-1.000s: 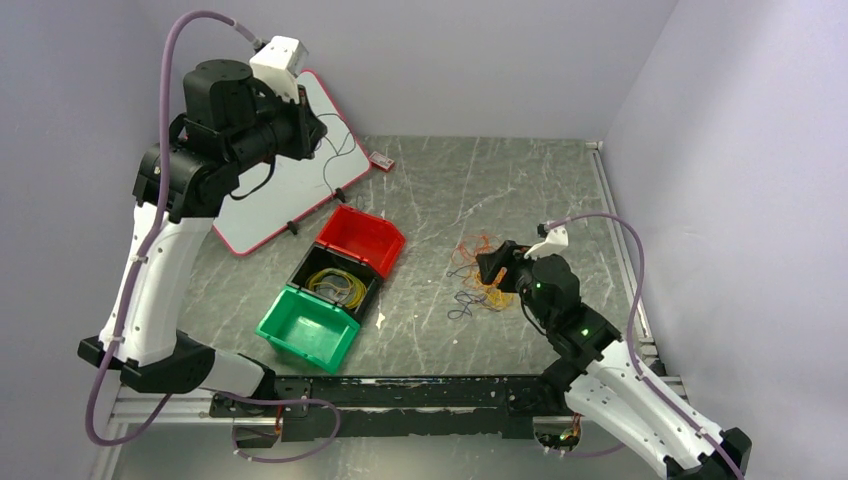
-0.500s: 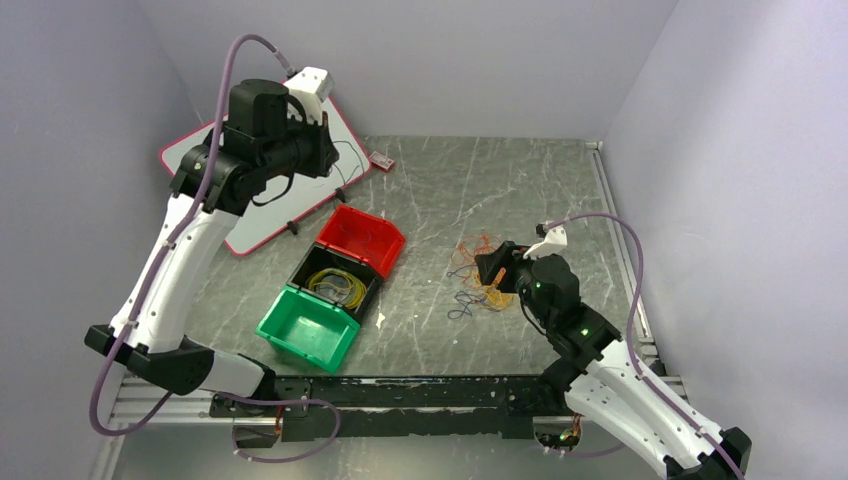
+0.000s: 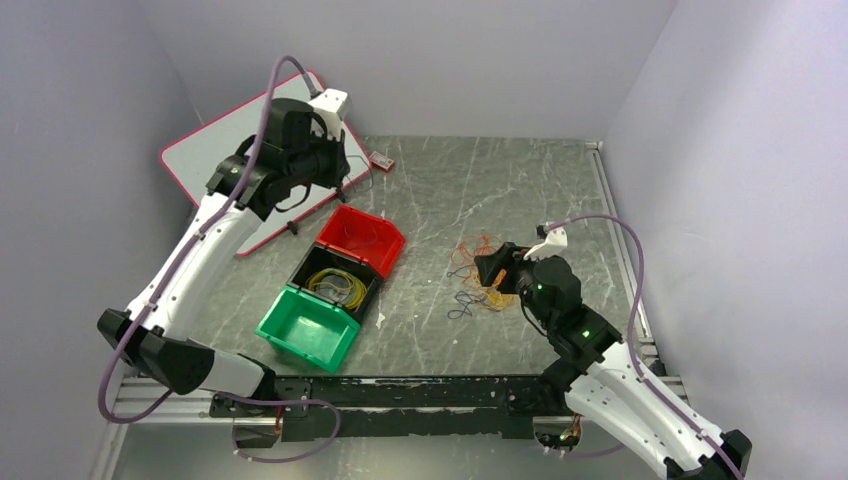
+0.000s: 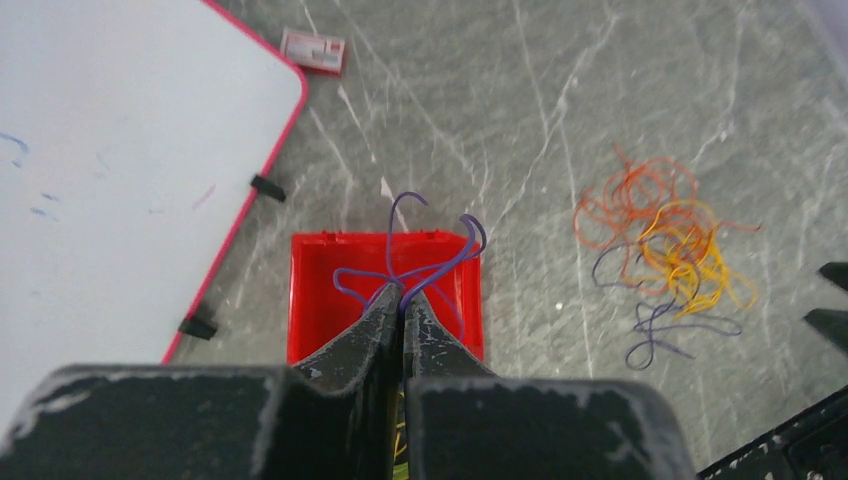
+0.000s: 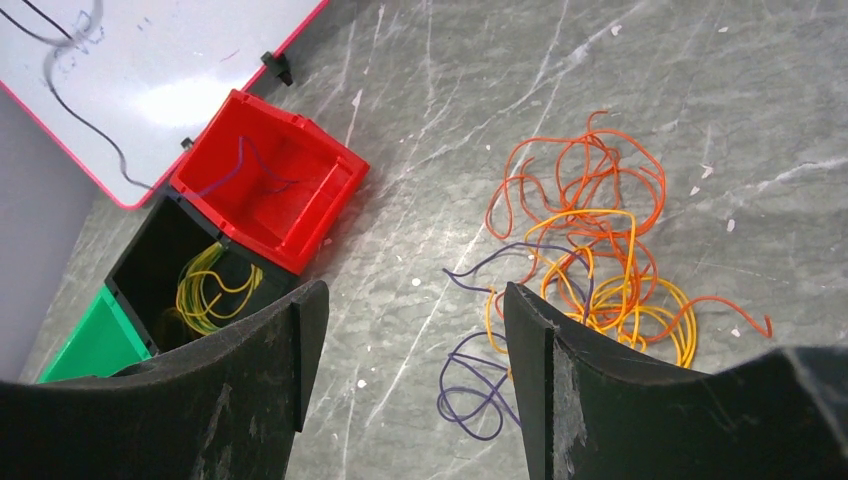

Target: Untangle the cables

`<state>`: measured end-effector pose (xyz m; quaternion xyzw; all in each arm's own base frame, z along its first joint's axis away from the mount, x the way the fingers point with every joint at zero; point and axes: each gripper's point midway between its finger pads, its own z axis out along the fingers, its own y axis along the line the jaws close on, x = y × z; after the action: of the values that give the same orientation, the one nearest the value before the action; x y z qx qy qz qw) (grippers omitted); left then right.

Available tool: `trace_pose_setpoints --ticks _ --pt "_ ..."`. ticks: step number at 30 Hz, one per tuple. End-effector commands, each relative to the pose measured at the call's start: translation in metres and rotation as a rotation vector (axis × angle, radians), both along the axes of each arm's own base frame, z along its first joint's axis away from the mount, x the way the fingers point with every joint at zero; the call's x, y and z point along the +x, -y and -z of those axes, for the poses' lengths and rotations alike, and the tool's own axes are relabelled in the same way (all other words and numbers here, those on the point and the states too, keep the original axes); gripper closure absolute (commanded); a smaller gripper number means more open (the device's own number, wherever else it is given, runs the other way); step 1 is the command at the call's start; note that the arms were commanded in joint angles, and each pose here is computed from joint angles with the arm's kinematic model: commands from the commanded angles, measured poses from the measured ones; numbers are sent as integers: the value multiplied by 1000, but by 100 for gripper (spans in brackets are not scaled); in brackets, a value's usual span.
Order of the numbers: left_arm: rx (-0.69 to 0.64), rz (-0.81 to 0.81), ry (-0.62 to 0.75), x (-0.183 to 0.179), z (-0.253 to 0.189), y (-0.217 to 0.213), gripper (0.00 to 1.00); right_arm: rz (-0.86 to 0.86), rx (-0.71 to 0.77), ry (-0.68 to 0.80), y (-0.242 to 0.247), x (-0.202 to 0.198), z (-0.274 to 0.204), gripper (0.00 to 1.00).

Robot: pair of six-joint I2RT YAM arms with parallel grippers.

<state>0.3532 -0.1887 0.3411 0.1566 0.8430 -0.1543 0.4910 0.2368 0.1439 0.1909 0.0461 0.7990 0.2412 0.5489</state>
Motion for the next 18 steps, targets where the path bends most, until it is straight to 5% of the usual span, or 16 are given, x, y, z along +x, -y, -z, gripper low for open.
trace_pose_setpoints --ticks 1,18 --pt "12 -4 -11 7 25 -1 93 -3 6 6 1 -1 2 32" --pt "33 5 -229 5 141 5 93 -28 9 0 -5 -1 7 32"
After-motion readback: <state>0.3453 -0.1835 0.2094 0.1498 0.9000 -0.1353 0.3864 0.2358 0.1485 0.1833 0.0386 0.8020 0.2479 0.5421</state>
